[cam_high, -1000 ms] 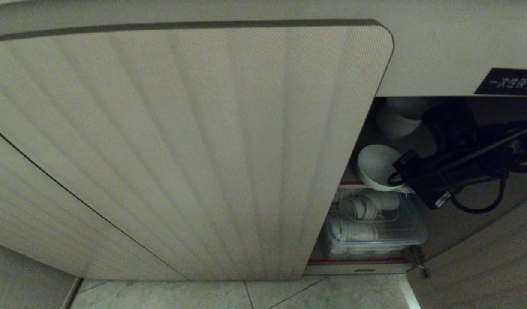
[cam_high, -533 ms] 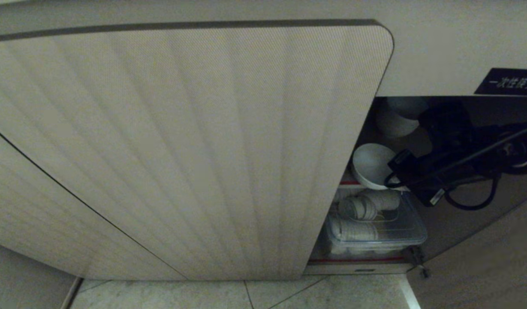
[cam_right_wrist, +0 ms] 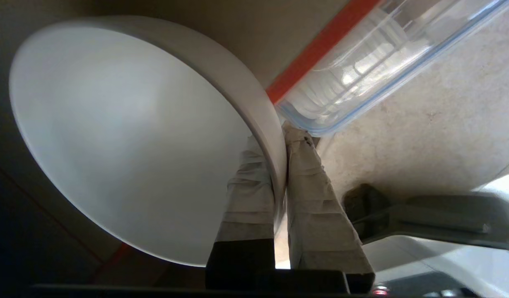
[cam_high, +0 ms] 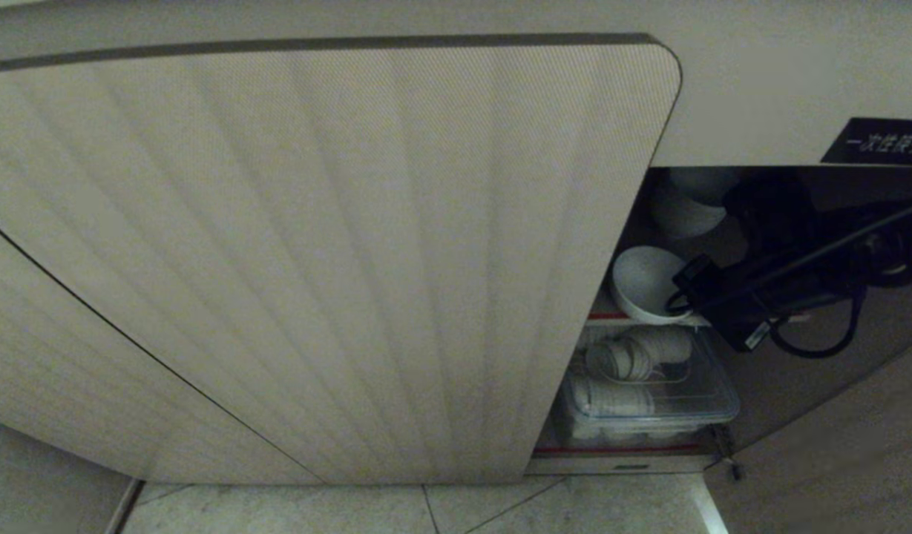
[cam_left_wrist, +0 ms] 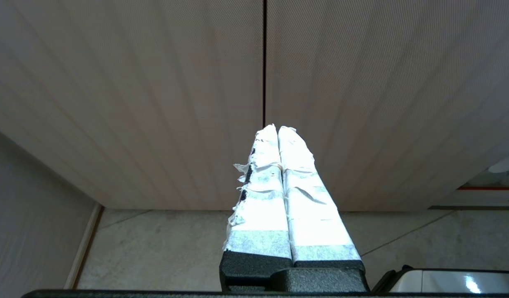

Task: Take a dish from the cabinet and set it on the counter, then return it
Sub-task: Put it back into the cabinet

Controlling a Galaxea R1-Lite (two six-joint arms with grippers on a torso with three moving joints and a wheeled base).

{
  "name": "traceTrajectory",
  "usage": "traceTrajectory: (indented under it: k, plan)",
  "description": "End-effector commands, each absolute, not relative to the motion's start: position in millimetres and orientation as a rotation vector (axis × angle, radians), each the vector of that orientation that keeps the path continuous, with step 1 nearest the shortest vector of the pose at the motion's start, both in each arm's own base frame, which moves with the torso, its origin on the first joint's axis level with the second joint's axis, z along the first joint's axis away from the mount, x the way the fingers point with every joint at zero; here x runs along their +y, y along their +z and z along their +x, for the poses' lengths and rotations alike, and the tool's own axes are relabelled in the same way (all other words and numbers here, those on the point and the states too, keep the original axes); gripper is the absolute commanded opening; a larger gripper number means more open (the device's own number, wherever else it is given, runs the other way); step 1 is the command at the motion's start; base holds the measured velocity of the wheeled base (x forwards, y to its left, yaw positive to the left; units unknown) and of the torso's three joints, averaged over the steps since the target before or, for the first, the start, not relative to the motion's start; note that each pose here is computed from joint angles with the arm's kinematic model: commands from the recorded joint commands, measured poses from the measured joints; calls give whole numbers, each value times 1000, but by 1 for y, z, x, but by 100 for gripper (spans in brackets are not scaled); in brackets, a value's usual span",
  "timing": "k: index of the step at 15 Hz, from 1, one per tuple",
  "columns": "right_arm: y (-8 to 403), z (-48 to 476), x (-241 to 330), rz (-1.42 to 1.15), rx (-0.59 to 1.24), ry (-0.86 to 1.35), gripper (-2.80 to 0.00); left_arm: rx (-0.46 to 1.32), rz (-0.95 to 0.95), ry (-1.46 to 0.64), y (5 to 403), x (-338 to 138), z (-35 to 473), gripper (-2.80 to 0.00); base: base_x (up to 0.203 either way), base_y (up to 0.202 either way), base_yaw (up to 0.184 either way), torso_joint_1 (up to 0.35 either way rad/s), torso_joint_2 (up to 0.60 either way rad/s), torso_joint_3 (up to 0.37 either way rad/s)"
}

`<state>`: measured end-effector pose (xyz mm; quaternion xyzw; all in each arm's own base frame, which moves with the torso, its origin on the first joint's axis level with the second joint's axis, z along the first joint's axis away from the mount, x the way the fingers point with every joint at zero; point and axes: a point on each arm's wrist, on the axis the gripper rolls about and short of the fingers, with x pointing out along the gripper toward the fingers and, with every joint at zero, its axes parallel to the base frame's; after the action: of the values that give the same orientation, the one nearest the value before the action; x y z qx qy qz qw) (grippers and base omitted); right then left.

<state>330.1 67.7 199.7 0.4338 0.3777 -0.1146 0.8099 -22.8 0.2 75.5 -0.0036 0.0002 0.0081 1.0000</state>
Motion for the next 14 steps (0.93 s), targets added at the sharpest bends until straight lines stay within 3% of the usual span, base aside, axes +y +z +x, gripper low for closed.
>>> traceTrajectory:
  k: [1,14]
  plan:
    - [200,338,68,958,811,-267,-280,0,-8,17,75,0,-23,-280,0,0,0,0,0,0]
    - [201,365,74,1034,810,-312,-280,0,-8,17,75,0,-23,-280,0,0,0,0,0,0]
